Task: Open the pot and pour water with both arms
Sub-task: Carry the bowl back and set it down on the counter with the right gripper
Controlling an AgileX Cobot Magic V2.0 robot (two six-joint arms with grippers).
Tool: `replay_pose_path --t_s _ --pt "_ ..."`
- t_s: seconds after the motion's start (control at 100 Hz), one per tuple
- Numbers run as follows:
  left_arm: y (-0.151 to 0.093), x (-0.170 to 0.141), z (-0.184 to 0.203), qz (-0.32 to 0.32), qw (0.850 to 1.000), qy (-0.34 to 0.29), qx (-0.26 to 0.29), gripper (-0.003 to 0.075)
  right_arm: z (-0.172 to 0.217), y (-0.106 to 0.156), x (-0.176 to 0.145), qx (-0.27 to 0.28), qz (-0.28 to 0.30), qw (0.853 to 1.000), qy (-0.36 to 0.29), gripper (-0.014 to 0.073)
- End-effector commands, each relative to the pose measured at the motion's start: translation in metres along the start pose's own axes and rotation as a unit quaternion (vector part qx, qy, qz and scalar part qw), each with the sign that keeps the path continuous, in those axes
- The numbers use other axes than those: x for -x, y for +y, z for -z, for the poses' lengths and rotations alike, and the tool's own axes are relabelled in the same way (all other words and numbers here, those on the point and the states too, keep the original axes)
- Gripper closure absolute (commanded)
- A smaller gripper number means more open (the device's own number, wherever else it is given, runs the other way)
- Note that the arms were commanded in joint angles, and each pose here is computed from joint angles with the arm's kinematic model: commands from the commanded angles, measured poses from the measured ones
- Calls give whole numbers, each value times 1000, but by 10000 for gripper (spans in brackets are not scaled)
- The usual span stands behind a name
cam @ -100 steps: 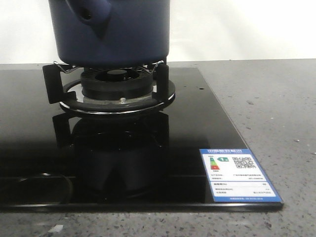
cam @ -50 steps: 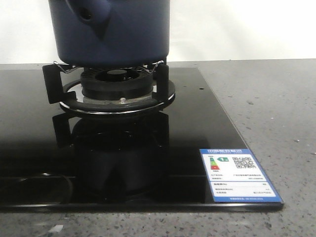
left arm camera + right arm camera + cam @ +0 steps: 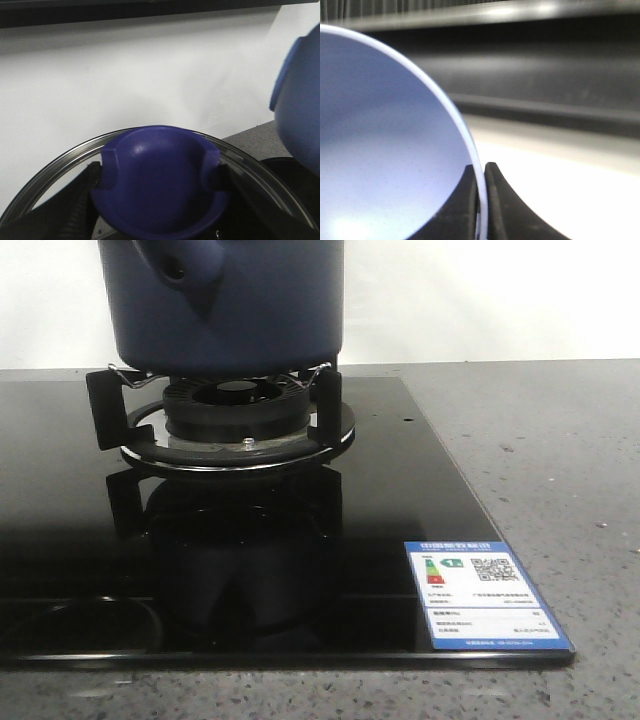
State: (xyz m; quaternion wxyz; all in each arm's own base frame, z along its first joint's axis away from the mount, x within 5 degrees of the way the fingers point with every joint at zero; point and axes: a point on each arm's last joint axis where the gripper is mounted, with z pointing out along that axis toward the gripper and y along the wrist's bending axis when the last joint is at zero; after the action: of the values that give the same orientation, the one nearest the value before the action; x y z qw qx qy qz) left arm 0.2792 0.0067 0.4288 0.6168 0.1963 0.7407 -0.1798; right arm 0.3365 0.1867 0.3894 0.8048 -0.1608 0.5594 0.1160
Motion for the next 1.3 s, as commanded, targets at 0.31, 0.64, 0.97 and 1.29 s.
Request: replay_pose_path --t_s 0.31,0.64,0.97,1.29 --pt "-52 34 -6 -17 993 -77 -88 324 32 -109 93 -25 -72 962 263 638" --pt "-87 38 -17 -22 984 -91 -149 324 103 -178 36 -80 -152 809 562 638" --pt "-98 31 -34 -10 980 -77 -181 324 137 -181 -35 -106 -172 745 636 638" --pt "-98 30 -34 -10 980 -77 -182 324 139 -185 -40 -115 -149 741 645 638"
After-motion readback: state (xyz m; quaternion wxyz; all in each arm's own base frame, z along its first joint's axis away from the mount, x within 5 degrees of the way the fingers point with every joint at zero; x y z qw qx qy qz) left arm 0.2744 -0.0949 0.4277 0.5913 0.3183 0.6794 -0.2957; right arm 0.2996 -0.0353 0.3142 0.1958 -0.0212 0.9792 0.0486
